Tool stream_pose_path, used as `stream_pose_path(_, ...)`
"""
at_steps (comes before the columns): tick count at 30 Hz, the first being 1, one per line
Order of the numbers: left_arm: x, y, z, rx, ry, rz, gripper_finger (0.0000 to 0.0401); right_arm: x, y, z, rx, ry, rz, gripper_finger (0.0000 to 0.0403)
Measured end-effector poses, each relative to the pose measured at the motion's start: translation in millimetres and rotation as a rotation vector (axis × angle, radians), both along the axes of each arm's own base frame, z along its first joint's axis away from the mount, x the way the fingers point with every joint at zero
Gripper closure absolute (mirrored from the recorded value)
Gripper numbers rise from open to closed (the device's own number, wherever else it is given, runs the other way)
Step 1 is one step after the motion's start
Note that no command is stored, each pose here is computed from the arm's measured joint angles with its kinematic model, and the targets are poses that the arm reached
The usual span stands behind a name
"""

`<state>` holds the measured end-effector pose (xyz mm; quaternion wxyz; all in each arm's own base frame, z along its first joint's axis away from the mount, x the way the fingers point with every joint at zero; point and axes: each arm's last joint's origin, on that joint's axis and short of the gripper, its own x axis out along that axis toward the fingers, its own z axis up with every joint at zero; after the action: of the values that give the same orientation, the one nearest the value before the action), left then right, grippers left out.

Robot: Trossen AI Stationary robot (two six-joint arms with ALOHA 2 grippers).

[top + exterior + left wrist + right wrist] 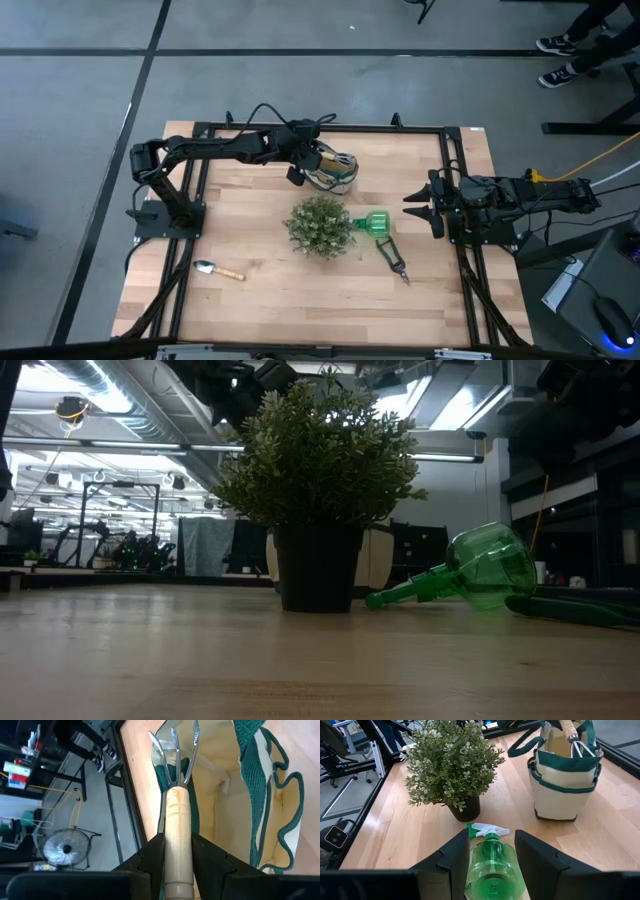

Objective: Pick & Place Garden tools in Gardening bag
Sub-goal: Put the brown hand rake into the green gardening bag, then put the brown trowel into the green gardening bag

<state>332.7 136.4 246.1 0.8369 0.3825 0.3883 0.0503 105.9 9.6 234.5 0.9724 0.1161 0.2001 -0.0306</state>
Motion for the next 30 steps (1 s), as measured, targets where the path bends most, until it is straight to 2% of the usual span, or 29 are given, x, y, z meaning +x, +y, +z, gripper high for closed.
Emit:
stream_pose_path(9,-1.4,-1.5,4.6,-0.028,-0.03,0.017,0.0305,0.0,0.0,0.0,0.0,0.0,0.0,0.0243)
stream_pose_path(20,-7.5,-4.0,19.5,-0.052,-0.093,0.047,0.0237,0.0,0.0,0.0,0.0,0.0,0.0,0.0243)
stream_pose_path(30,-7.3,-5.8,18.9,-0.113,-0.119,0.108,0.0208,0.0,0.0,0.0,0.0,0.0,0.0,0.0243)
